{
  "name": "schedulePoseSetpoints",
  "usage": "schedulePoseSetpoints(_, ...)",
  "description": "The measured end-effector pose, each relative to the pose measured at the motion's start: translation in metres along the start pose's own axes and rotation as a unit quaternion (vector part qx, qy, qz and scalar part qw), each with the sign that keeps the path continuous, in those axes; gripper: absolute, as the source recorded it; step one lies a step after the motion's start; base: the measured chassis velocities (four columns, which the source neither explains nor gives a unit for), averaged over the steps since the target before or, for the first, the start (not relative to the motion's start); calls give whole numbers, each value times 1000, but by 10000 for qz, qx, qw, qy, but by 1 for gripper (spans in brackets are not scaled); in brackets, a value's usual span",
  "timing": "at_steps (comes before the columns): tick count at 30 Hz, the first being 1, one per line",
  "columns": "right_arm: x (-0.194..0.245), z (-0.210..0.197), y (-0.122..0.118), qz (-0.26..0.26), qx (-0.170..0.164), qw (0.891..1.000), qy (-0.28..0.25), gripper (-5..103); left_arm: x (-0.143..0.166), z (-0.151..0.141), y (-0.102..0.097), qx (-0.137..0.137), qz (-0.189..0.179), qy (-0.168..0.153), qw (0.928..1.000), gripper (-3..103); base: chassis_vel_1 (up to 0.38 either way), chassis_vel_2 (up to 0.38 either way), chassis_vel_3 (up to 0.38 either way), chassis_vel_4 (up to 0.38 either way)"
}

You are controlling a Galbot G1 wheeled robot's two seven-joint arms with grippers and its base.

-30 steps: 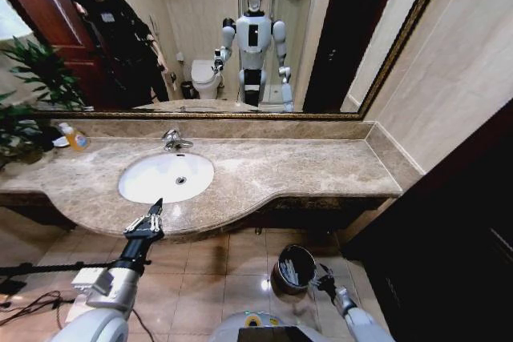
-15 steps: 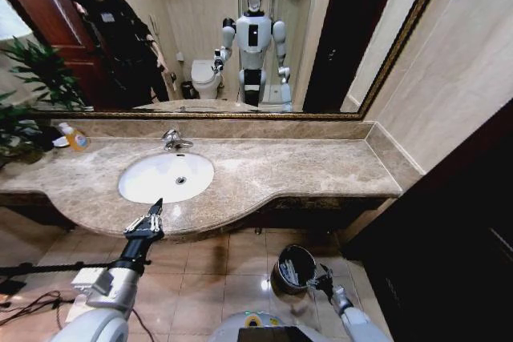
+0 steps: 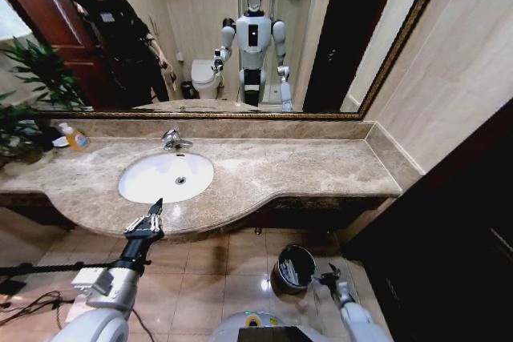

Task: Pick up the trash from the sink and place it in the trash bin.

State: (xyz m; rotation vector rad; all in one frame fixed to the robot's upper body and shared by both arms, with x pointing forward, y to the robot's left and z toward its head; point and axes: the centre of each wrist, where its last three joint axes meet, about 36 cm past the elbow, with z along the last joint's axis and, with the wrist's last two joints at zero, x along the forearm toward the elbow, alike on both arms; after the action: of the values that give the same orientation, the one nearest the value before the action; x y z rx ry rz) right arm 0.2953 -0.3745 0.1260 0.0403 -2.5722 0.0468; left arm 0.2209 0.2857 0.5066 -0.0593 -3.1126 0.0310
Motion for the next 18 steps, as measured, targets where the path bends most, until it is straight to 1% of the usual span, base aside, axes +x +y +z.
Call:
schedulePoseSetpoints(3, 18, -50, -7, -150, -195, 9986, -459, 100, 0, 0, 0, 0, 0, 0, 10000, 0, 0, 0, 0, 0)
schedulePoseSetpoints(4, 18, -50, -7, -150, -195, 9986, -459, 100, 0, 0, 0, 0, 0, 0, 10000, 0, 0, 0, 0, 0)
schedulePoseSetpoints(5, 26, -65, -9, -219, -254, 9975, -618, 100, 0, 0, 0, 0, 0, 0, 10000, 0, 0, 0, 0, 0)
schedulePoseSetpoints(6, 40, -92, -9, -327, -328, 9943, -958, 100, 0, 0, 0, 0, 1, 0, 10000, 0, 0, 0, 0, 0)
schedulePoseSetpoints(7, 40, -92, -9, -327, -328, 9943, -958, 100, 0, 0, 0, 0, 1, 0, 10000, 0, 0, 0, 0, 0)
schedulePoseSetpoints(9, 59, -121, -6, -429, -376, 9885, -1397, 100, 0, 0, 0, 0, 0, 0, 10000, 0, 0, 0, 0, 0)
schedulePoseSetpoints(11, 81, -148, -2, -513, -357, 9824, -1762, 100, 0, 0, 0, 0, 0, 0, 10000, 0, 0, 0, 0, 0)
schedulePoseSetpoints(12, 81, -148, -2, -513, -357, 9824, -1762, 100, 0, 0, 0, 0, 0, 0, 10000, 0, 0, 0, 0, 0)
schedulePoseSetpoints(15, 108, -180, 6, -537, -284, 9733, -2214, 100, 0, 0, 0, 0, 0, 0, 10000, 0, 0, 0, 0, 0)
schedulePoseSetpoints(16, 108, -180, 6, -537, -284, 9733, -2214, 100, 0, 0, 0, 0, 0, 0, 10000, 0, 0, 0, 0, 0)
schedulePoseSetpoints(18, 121, -197, 12, -458, -282, 9676, -2467, 100, 0, 0, 0, 0, 0, 0, 10000, 0, 0, 0, 0, 0)
